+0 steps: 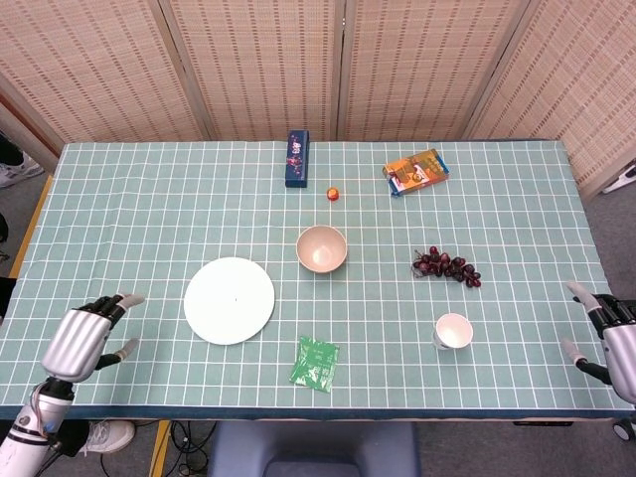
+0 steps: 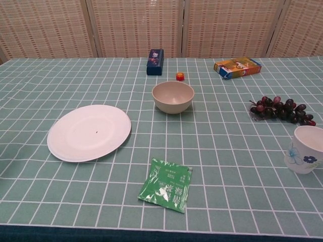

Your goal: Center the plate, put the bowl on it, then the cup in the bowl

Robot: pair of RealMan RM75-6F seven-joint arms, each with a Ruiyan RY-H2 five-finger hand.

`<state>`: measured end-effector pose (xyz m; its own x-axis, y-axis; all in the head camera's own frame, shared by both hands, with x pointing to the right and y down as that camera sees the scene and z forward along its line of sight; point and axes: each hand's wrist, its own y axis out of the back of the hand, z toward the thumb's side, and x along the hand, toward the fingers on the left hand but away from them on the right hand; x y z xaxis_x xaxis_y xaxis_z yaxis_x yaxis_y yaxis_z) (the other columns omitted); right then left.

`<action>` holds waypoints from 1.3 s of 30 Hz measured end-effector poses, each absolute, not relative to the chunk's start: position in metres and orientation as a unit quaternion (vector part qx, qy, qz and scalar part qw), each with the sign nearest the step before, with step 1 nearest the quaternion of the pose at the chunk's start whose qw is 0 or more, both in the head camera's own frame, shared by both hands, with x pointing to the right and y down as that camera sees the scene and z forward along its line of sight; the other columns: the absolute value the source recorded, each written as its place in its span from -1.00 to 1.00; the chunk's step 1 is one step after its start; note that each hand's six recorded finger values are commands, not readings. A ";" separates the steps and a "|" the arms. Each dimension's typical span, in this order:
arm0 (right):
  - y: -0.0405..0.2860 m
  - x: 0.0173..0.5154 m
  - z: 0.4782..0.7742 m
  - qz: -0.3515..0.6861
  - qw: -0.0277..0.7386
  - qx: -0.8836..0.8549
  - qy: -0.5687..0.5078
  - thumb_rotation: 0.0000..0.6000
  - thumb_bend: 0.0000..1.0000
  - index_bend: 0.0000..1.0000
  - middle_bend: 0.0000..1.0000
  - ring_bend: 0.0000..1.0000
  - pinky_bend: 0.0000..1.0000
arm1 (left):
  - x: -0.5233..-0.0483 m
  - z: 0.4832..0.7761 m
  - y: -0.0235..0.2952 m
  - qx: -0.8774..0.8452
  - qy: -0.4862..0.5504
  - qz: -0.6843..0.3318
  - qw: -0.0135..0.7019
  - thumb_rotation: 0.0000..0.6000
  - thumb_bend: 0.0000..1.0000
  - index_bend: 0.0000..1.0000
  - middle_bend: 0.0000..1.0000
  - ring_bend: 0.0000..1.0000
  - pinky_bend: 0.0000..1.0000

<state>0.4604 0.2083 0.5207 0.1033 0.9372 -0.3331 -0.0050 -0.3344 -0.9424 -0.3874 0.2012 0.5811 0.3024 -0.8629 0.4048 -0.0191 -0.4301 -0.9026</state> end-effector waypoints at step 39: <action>0.211 0.460 0.528 0.551 0.417 -0.613 -0.382 1.00 -0.48 -0.76 -0.39 -0.48 -0.27 | -0.312 0.710 0.215 -0.745 0.193 -0.463 0.440 1.00 -0.54 -0.18 0.95 0.92 1.00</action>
<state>0.4597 0.2110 0.5284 0.1002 0.9289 -0.3564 0.0087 -0.3590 -0.9333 -0.3122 0.2145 0.7101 0.4970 -0.6944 0.5204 0.1201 -0.5389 -0.8338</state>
